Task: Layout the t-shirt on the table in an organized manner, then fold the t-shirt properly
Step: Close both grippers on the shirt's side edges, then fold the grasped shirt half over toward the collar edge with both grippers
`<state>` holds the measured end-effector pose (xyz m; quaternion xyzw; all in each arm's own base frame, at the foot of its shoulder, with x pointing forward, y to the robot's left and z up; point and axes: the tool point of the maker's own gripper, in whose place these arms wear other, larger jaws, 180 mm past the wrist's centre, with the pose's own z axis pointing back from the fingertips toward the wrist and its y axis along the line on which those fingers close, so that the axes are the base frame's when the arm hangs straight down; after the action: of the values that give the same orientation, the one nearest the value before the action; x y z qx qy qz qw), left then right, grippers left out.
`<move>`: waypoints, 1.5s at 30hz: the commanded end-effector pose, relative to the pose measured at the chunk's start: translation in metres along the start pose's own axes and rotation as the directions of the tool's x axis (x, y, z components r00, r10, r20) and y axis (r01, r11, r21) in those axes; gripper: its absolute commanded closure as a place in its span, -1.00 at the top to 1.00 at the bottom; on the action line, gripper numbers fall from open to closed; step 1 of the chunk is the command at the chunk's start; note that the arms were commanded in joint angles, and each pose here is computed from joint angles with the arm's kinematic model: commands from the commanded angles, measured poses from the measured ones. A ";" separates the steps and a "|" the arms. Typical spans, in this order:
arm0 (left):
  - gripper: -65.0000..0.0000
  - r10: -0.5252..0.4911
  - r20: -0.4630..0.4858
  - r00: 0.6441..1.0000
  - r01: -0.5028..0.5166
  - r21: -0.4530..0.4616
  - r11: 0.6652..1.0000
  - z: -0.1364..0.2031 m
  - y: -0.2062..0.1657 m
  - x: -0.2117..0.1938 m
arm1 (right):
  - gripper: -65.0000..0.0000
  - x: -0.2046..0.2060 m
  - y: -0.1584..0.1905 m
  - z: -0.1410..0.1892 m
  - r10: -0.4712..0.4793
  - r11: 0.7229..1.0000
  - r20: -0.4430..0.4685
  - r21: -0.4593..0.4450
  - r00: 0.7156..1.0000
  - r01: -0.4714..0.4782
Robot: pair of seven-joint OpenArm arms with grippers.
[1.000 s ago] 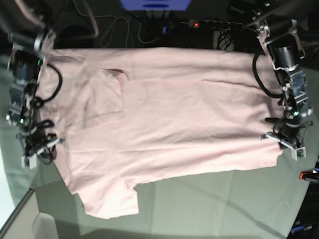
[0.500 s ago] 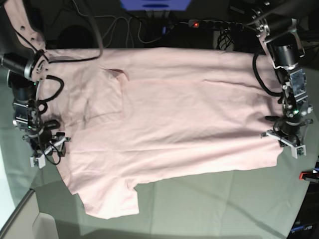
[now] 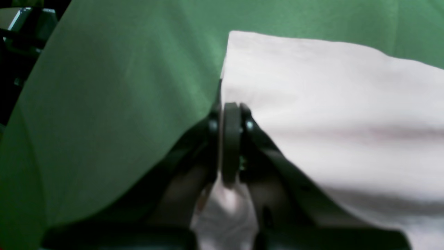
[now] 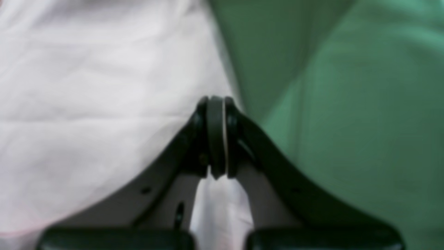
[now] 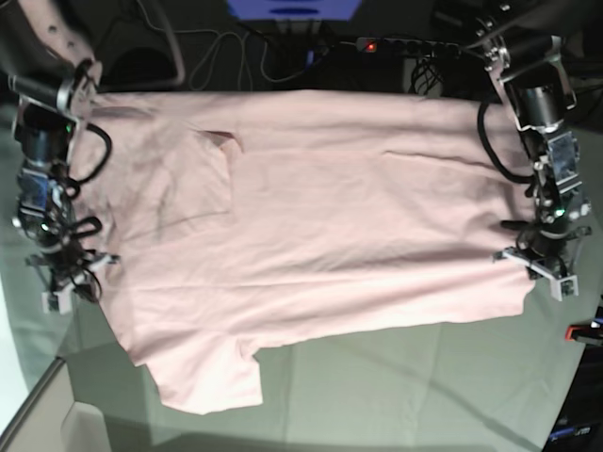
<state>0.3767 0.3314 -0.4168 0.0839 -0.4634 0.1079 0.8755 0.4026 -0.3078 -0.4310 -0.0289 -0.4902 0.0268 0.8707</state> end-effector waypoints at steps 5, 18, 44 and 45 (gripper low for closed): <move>-1.00 -0.005 0.072 0.997 0.004 0.015 1.000 0.001 0.008 0.027 | -1.00 0.036 -0.004 0.016 0.046 0.999 0.108 -0.027 0.993 -0.044; -1.00 -0.002 0.069 0.998 0.001 0.017 1.000 0.001 0.009 0.025 | 0.15 0.044 -0.008 -0.013 -0.025 1.000 0.013 -0.012 1.000 0.025; -1.00 -0.003 0.068 0.998 0.002 0.015 1.000 0.001 0.008 0.025 | -1.00 0.001 -0.005 -0.022 -0.148 0.989 -0.033 0.007 0.988 0.149; -1.00 -0.002 0.069 0.998 0.001 0.016 1.000 0.001 0.008 0.025 | -1.00 0.001 -0.008 -0.018 -0.132 0.991 -0.022 0.001 0.991 0.132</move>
<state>0.3739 0.3322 -0.4181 0.0846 -0.4622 0.1089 0.8760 0.4075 -0.3030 -0.4578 0.0135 -0.4549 -0.0243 0.8901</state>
